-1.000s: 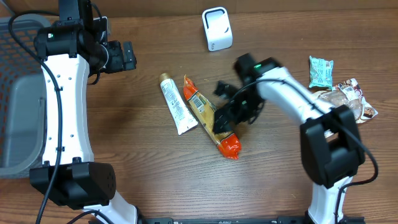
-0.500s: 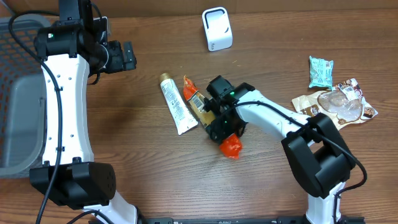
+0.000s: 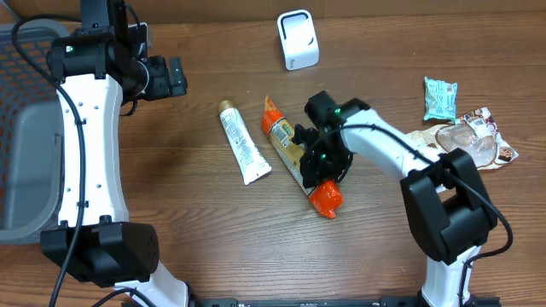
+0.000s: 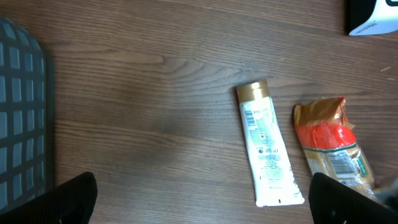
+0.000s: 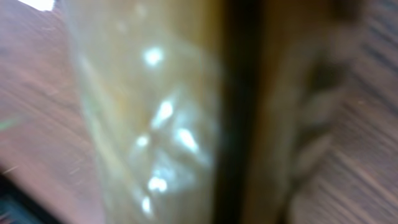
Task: Scan the item barcode
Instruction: 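Lift the spaghetti pack with the right gripper toward the scanner, then hold the spaghetti pack upright in front of the white scanner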
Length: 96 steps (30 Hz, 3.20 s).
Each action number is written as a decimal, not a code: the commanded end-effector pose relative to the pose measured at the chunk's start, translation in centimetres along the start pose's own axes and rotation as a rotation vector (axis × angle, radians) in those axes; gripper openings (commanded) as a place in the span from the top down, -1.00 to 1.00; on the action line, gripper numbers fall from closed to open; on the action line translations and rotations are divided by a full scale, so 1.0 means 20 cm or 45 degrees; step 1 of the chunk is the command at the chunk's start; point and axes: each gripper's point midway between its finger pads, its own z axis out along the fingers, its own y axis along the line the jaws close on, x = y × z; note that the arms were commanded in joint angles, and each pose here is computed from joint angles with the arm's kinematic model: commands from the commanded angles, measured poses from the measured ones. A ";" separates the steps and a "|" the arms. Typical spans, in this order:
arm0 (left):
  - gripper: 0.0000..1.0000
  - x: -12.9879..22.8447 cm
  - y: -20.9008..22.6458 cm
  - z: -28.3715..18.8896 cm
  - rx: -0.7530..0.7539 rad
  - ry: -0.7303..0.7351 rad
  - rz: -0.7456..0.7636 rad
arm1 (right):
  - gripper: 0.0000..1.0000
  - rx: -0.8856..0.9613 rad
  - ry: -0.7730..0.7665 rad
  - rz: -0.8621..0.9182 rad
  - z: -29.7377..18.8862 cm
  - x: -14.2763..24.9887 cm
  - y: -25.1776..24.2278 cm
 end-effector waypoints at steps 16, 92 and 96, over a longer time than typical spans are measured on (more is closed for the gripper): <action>-0.99 -0.01 -0.02 -0.02 0.005 -0.020 0.029 | 0.93 -0.645 -0.678 -0.309 -1.04 -0.01 0.33; -0.99 -0.01 -0.02 -0.02 0.005 -0.019 0.030 | 0.93 2.184 -0.967 -0.030 -1.05 -0.95 -1.09; -0.99 -0.01 -0.02 -0.02 0.005 -0.019 0.030 | 0.92 2.166 -0.985 -0.065 -1.04 -0.98 -1.06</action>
